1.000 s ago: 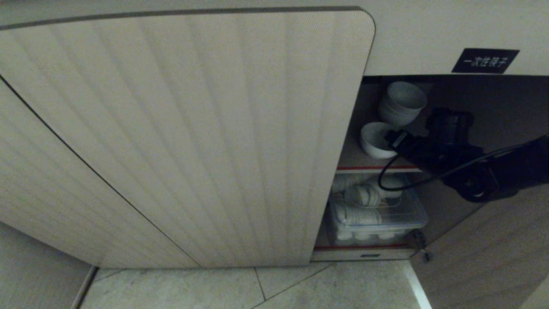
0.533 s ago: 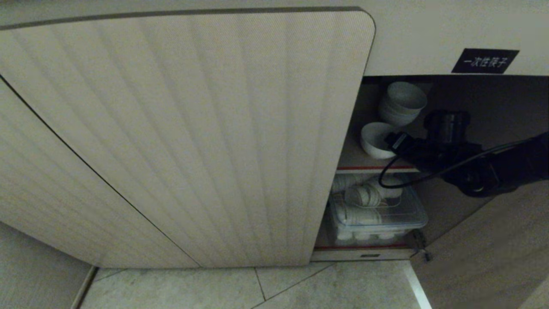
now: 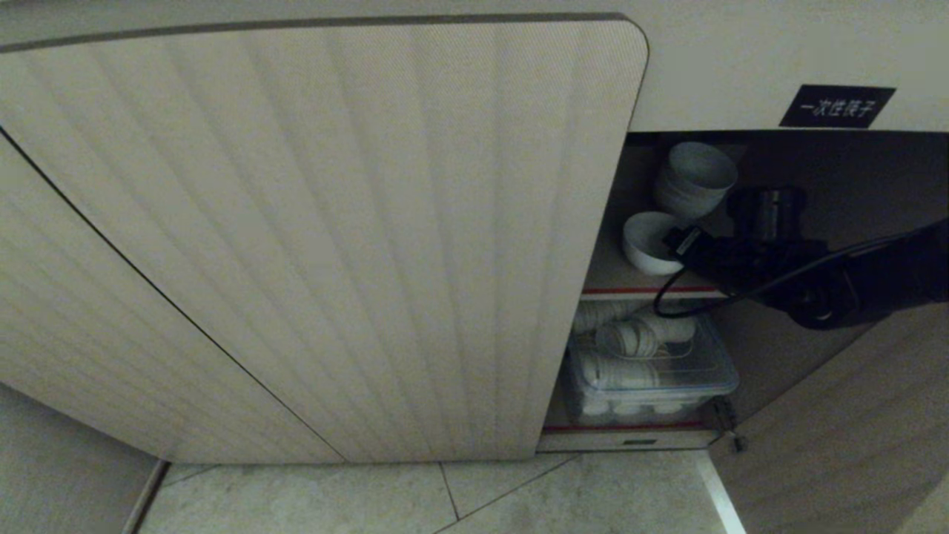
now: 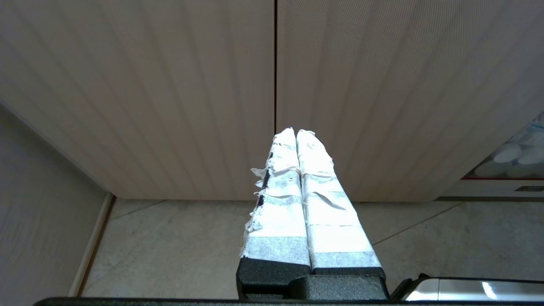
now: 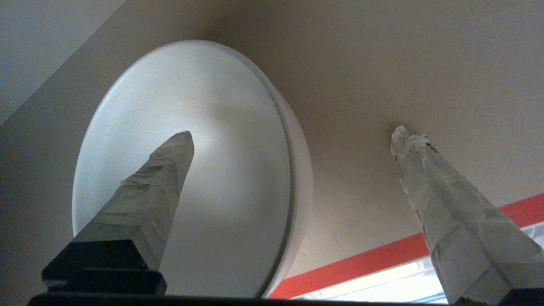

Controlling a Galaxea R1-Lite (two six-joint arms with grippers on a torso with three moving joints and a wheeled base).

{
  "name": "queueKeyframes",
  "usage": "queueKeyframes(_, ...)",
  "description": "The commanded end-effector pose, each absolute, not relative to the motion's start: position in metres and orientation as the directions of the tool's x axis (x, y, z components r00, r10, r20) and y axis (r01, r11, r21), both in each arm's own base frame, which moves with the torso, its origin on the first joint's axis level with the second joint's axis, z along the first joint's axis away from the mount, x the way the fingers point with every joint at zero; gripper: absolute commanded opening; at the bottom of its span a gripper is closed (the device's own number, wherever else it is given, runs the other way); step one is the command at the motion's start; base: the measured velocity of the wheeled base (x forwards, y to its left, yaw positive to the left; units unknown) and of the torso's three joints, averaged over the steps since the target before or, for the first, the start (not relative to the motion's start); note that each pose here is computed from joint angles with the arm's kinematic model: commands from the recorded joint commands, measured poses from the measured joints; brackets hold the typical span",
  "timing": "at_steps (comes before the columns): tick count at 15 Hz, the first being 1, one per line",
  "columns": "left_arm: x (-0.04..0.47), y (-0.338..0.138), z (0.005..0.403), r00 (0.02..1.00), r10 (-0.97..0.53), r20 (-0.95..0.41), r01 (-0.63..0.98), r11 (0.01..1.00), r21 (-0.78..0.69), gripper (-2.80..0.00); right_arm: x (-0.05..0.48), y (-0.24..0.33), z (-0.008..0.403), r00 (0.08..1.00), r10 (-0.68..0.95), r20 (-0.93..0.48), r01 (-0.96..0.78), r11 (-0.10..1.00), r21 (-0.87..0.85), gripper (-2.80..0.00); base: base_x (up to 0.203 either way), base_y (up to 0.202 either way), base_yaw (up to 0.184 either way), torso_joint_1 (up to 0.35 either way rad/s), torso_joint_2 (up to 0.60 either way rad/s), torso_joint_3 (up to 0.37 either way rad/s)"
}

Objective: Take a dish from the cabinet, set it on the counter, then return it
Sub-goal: Take the bowl from the cabinet

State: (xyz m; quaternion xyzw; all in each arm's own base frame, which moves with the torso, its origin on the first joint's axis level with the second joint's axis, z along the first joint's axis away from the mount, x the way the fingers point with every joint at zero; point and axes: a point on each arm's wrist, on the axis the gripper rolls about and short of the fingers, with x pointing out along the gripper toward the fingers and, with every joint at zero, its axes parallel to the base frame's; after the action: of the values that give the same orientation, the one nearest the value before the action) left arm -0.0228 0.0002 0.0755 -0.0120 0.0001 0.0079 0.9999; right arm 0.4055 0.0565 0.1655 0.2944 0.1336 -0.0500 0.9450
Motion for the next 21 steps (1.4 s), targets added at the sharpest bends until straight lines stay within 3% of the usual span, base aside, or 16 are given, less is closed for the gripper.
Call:
queueKeyframes(1,-0.0228,0.0002,0.0755,1.000,0.017,0.000,-0.017,1.000,-0.025,-2.80,0.4097,0.0572,0.1615,0.958,-0.016,-0.285,0.176,0.820,0.545,0.00,0.000,0.000,0.000,0.000,0.00,0.000)
queueKeyframes(14,-0.0228,0.0002,0.0755,1.000,0.017,0.000,-0.017,1.000,-0.025,-2.80,0.4130,0.0577,0.1562,0.958,-0.018,-0.285,0.177,0.822,0.542,0.00,0.000,0.000,0.000,0.000,0.00,0.000)
queueKeyframes(15,-0.0228,0.0002,0.0755,1.000,0.017,0.000,-0.017,1.000,-0.026,-2.80,0.4132,0.0577,0.1555,0.958,-0.019,-0.287,0.178,0.822,0.542,-2.80,0.000,0.000,0.000,0.000,0.00,0.000)
queueKeyframes(21,-0.0228,0.0002,0.0755,1.000,0.017,0.000,-0.017,1.000,-0.025,-2.80,0.4154,0.0583,0.1623,0.967,-0.016,-0.256,0.160,0.819,0.552,-2.80,0.000,0.000,0.000,0.000,0.00,0.000)
